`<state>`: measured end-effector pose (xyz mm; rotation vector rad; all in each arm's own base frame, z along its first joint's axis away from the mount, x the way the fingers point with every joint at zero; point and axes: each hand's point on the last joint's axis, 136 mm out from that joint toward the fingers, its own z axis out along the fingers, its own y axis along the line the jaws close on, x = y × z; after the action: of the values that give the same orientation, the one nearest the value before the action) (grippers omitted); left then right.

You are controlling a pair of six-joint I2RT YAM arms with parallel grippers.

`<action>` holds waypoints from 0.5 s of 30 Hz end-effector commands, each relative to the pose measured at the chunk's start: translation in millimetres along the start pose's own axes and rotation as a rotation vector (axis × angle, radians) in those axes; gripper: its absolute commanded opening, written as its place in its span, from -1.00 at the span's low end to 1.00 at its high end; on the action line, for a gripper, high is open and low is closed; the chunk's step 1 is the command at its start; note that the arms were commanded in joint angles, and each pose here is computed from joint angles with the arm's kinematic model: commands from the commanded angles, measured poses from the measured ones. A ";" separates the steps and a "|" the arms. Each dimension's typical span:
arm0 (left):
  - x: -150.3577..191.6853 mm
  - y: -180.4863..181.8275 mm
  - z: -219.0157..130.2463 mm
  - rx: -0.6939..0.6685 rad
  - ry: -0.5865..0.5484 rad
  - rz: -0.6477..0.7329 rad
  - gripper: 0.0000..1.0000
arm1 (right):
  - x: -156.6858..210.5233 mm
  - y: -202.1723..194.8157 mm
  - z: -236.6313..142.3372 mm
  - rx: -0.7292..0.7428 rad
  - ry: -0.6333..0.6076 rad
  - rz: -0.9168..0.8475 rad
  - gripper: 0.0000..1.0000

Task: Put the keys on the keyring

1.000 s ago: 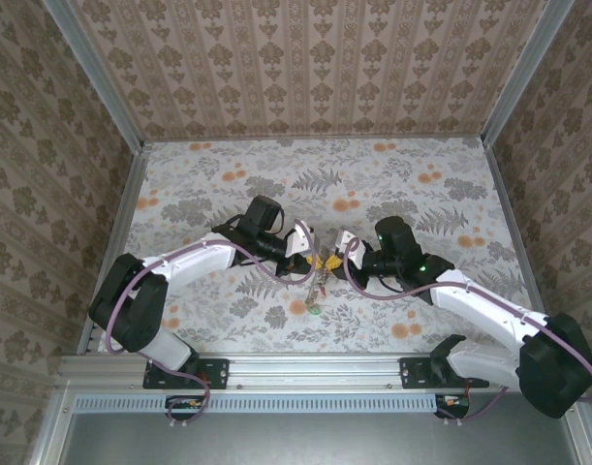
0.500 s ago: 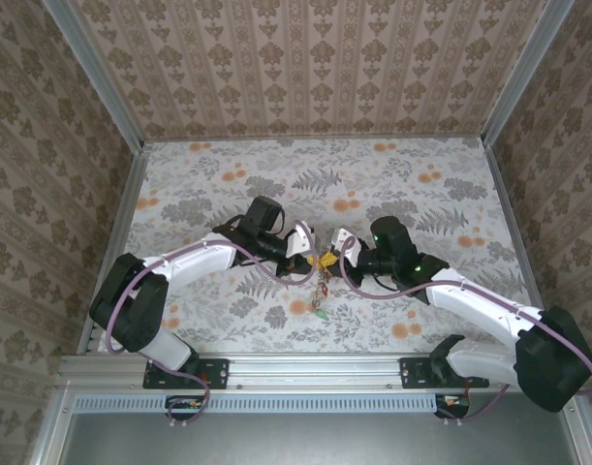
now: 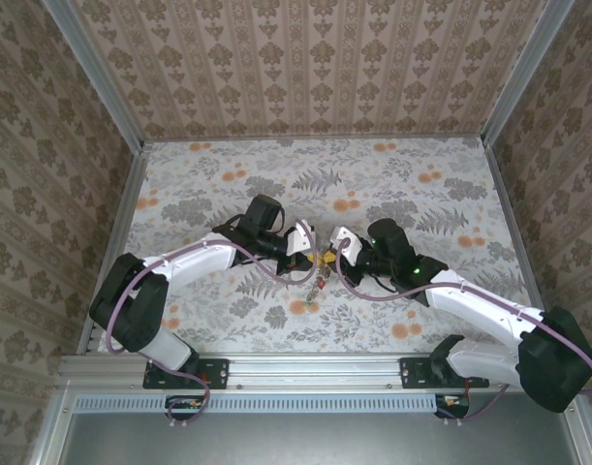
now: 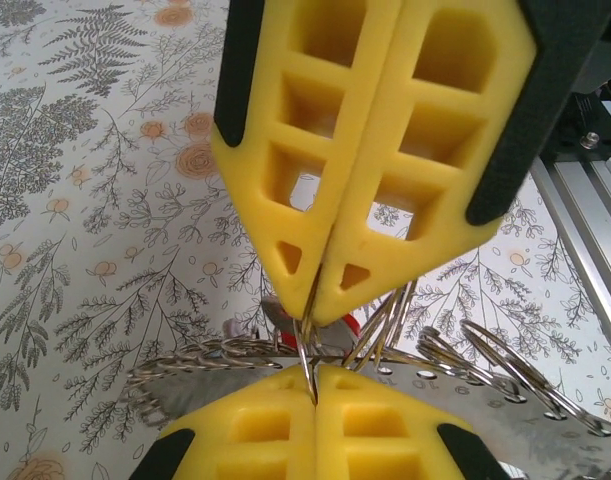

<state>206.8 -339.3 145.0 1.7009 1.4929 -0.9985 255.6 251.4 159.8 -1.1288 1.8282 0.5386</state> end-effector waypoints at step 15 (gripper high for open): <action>-7.2 -5.8 4.0 0.017 -0.075 0.014 -1.00 | 1.3 -40.1 -12.3 0.233 0.051 0.222 -1.00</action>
<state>213.6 -342.7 145.3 1.6623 1.4701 -0.9734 264.3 240.1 154.5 -0.9478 1.9779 0.5217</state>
